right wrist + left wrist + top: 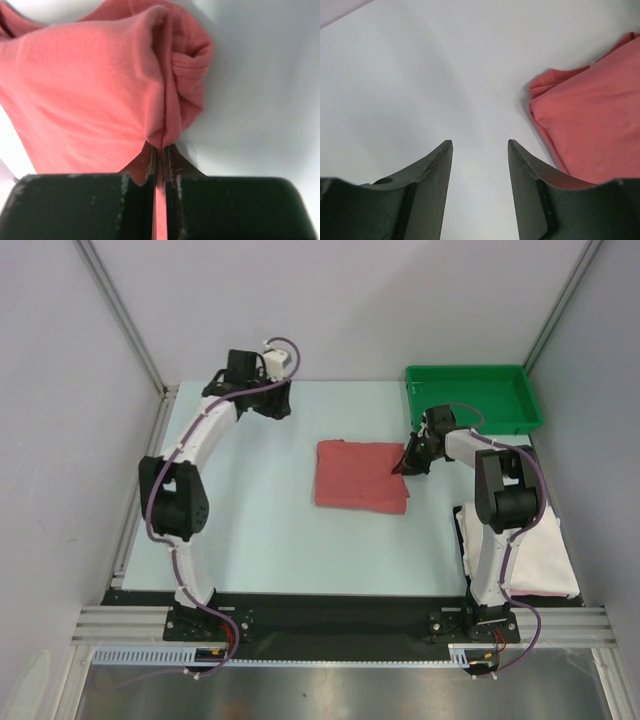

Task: Fold and stack the t-shirts
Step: Neatly place the folded tshirt to the corner

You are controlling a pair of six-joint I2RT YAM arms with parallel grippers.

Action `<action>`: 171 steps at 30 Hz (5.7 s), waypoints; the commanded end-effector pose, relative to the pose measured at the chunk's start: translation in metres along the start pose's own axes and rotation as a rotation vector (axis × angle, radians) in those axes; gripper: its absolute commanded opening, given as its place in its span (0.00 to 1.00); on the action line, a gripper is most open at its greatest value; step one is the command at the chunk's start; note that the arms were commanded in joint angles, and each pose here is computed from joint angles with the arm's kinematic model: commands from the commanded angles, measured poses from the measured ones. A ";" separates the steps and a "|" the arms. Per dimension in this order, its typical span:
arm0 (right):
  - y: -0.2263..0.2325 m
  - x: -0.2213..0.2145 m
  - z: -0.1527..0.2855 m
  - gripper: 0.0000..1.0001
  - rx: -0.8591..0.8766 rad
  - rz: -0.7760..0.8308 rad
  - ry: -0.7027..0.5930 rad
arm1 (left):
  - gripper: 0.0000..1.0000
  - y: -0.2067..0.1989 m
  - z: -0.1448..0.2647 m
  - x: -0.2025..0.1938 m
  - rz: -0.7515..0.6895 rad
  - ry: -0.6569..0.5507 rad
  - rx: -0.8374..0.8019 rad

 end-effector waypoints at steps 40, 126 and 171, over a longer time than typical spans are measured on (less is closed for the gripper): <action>0.026 -0.132 0.263 0.00 -0.793 0.924 0.474 | 0.54 0.030 0.086 0.012 -0.076 -0.108 -0.018; -0.041 -0.060 0.328 1.00 -1.140 0.557 -0.122 | 0.56 0.041 0.074 0.005 -0.062 -0.066 0.018; 0.021 -0.154 0.219 0.47 -1.068 0.050 0.151 | 0.58 0.045 0.138 -0.021 0.037 -0.136 -0.148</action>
Point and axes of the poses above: each gripper's point midway between its finger pads, its own z axis back along the fingers, its own y axis along the line the jaws close on, x = y × z, the point moved 9 cm from there along z, back along the fingers, and after that the axes turned 14 degrees about z, right-handed, at the moved point
